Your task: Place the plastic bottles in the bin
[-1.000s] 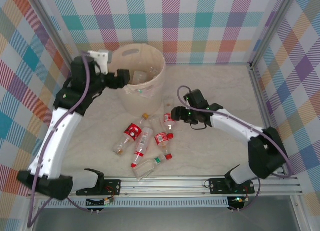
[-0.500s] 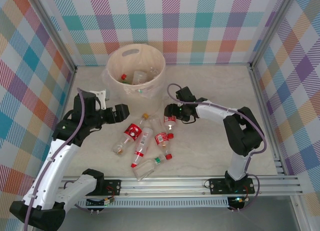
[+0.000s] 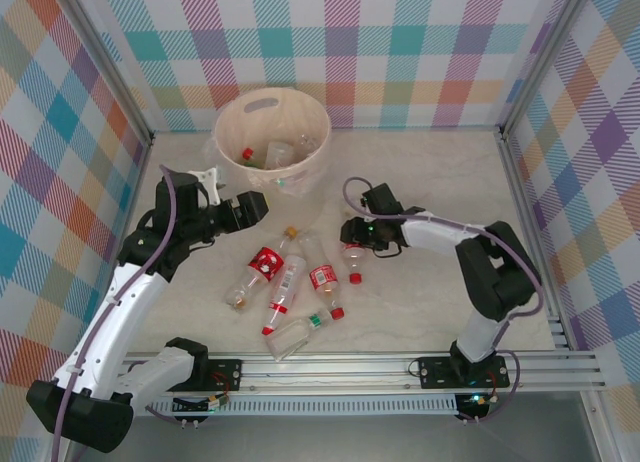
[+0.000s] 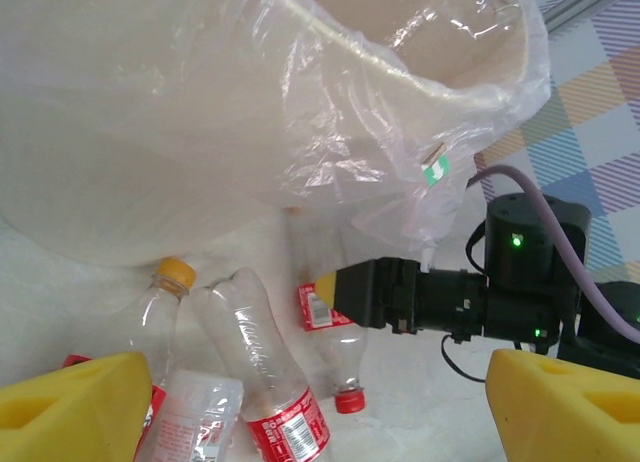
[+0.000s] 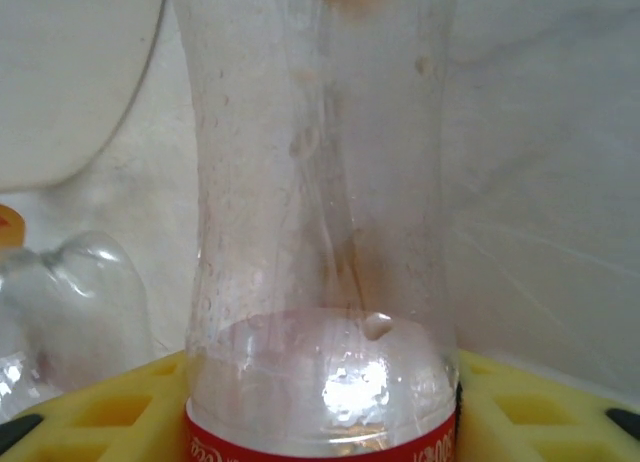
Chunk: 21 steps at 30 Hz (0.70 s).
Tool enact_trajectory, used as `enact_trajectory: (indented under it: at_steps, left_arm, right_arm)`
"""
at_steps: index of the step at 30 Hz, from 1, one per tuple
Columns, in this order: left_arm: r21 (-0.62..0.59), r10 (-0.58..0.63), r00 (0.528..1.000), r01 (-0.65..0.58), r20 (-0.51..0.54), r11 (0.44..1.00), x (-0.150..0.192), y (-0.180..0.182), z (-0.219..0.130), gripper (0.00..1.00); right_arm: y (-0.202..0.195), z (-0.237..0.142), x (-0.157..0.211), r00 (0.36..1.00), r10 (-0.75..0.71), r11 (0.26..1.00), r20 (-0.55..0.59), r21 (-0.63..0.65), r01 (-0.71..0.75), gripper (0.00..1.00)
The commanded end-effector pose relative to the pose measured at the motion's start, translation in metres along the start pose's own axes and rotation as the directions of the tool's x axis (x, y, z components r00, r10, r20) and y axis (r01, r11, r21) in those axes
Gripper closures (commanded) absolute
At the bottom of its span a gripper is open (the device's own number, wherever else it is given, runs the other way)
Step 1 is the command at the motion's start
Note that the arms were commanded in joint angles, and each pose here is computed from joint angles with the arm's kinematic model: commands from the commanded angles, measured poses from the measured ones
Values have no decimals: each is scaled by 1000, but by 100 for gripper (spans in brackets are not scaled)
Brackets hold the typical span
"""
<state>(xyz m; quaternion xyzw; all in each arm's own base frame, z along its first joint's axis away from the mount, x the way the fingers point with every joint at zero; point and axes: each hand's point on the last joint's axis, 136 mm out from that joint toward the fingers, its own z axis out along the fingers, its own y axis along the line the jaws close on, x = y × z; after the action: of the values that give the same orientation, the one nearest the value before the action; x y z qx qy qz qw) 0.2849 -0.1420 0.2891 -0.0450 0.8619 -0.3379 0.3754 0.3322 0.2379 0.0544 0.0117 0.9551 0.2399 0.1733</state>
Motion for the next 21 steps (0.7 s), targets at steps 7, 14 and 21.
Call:
enact_trajectory:
  at_steps: [7,14,21]
  left_arm:
    - [182,25,995,-43,102,982,-46,-75,-32,13]
    - [377,107,989,-138,104,916,-55,-156,-25,12]
    - [465,188,982,-154,-27,872,-15,-204,40,5]
  right_arm:
    - [29,-105,7,835,-464,844,295,-136,518,48]
    - [59,-163,16,726,-512,741,459,-192,644,48]
    - [84,-209,19,666,-471,681,578,-241,691,49]
